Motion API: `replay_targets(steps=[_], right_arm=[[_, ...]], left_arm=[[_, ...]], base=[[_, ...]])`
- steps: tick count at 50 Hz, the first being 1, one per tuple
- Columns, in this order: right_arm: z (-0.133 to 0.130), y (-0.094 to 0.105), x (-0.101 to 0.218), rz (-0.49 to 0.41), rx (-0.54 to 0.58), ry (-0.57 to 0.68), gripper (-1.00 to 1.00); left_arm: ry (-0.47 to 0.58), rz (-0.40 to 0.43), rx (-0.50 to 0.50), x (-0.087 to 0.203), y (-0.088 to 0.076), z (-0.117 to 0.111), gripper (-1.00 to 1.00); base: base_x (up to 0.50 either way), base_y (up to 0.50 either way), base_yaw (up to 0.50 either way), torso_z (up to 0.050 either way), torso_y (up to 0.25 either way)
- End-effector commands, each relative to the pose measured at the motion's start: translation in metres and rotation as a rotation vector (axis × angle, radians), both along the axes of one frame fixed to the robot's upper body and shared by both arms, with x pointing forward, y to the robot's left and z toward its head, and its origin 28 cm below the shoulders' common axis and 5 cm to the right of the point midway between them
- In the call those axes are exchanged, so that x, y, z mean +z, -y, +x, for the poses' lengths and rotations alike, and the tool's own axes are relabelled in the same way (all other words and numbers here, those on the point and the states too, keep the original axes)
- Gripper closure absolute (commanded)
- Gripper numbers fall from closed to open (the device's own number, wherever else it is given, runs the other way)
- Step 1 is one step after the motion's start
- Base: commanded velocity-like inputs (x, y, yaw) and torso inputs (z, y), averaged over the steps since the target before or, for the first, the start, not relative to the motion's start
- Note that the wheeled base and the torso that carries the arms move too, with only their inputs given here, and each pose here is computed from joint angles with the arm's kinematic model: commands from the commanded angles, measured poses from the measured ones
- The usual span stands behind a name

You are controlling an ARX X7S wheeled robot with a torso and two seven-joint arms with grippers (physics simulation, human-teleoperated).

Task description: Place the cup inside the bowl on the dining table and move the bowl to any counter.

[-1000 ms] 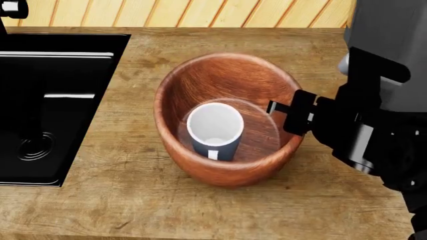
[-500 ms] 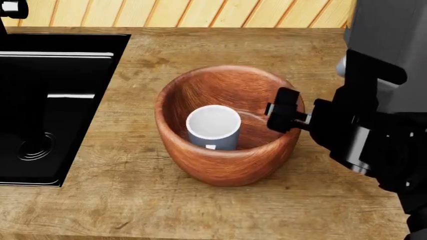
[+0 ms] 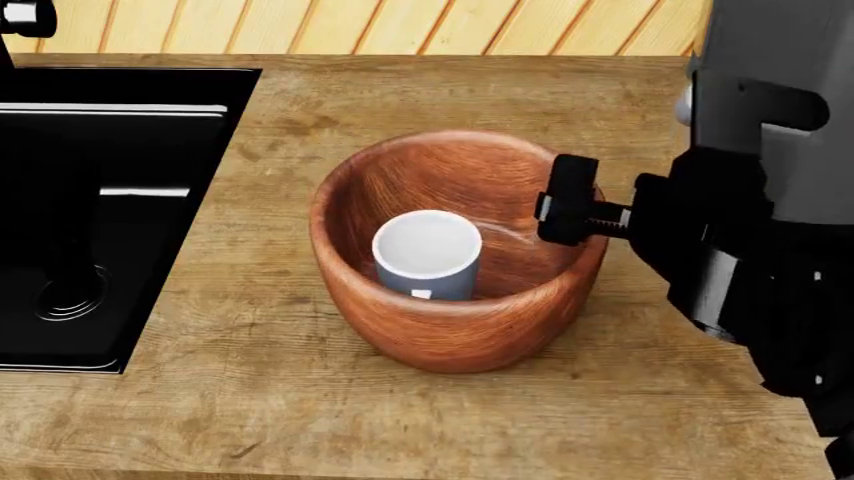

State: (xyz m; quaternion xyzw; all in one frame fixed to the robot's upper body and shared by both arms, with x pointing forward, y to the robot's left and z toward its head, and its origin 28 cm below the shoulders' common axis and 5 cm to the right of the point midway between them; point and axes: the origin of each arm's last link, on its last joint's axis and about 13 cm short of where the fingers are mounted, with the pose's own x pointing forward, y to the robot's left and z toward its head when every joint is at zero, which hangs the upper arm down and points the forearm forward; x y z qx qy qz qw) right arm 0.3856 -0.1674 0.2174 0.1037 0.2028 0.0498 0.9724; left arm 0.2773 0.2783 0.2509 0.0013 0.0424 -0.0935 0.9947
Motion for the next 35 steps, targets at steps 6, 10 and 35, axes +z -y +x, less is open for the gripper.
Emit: replay_targets(steps=[6,10,35], right_arm=[[-0.034,-0.006,0.012,-0.323,0.052,0.196,-1.0],[-0.045,-0.005,0.017,-0.359,0.013,0.212,-1.0],[-0.112,0.01,0.13,-0.306,0.028,0.42,-1.0]], left_arm=[[0.01,-0.001,-0.005,0.002,0.003,0.001,-1.0],[0.036,0.025,0.039,0.012,0.007,-0.002,-1.0],[0.107,0.084,0.077,0.065,0.008,-0.02,-1.0]], base=[[0.0,0.0,0.0,0.0,0.0],[0.0,0.0,0.0,0.0,0.0],[0.0,0.0,0.0,0.0,0.0]])
